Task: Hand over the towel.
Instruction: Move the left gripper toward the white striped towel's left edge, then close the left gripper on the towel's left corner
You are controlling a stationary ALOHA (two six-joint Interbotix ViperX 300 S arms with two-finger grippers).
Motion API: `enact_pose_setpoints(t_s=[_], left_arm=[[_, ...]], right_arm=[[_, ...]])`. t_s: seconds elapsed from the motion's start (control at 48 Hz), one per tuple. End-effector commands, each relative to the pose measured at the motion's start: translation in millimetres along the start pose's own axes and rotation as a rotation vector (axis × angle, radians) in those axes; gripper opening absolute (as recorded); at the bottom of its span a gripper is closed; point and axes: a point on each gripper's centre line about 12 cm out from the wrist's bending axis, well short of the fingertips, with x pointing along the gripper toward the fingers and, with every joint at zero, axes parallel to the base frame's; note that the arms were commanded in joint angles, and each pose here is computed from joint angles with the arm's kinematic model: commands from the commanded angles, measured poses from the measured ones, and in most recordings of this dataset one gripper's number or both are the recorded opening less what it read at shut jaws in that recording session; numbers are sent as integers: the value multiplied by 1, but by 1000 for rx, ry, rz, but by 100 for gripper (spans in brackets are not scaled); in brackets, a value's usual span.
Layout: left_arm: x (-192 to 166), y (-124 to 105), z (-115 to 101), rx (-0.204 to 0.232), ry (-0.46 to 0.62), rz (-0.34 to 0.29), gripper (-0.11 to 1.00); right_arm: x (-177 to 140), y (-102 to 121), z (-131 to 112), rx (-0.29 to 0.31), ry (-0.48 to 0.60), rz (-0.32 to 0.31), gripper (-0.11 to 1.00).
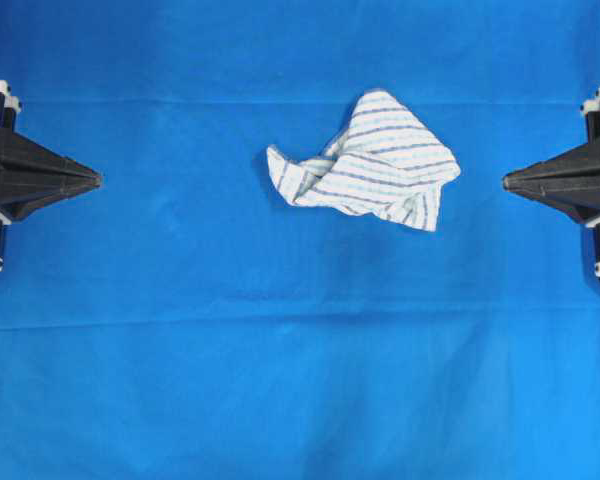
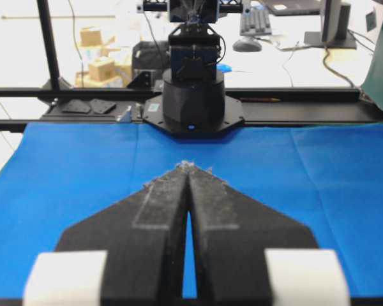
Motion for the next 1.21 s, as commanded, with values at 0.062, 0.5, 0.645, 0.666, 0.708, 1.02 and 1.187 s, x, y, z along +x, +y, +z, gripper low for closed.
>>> enact_pose_setpoints(t_s=[0.062, 0.5, 0.645, 0.666, 0.708, 1.02, 1.187], left_arm=[[4, 0, 4, -29, -5, 2, 0], [37, 18, 9, -7, 32, 82, 0], [67, 31, 5, -7, 88, 121, 3], [72, 32, 3, -9, 99, 124, 7], [81, 36, -1, -15, 120, 134, 16], [167, 57, -44, -47, 380, 163, 92], [209, 63, -87, -58, 513, 160, 93]], right_arm=[[3, 0, 10, -20, -23, -1, 0], [3, -1, 8, -14, -8, -3, 0], [4, 0, 6, -9, 6, -1, 0], [4, -1, 6, -9, 9, -3, 0], [4, -1, 5, -6, 15, -3, 0], [3, -1, -1, 5, 64, -2, 0], [4, -1, -6, 8, 94, -3, 0]])
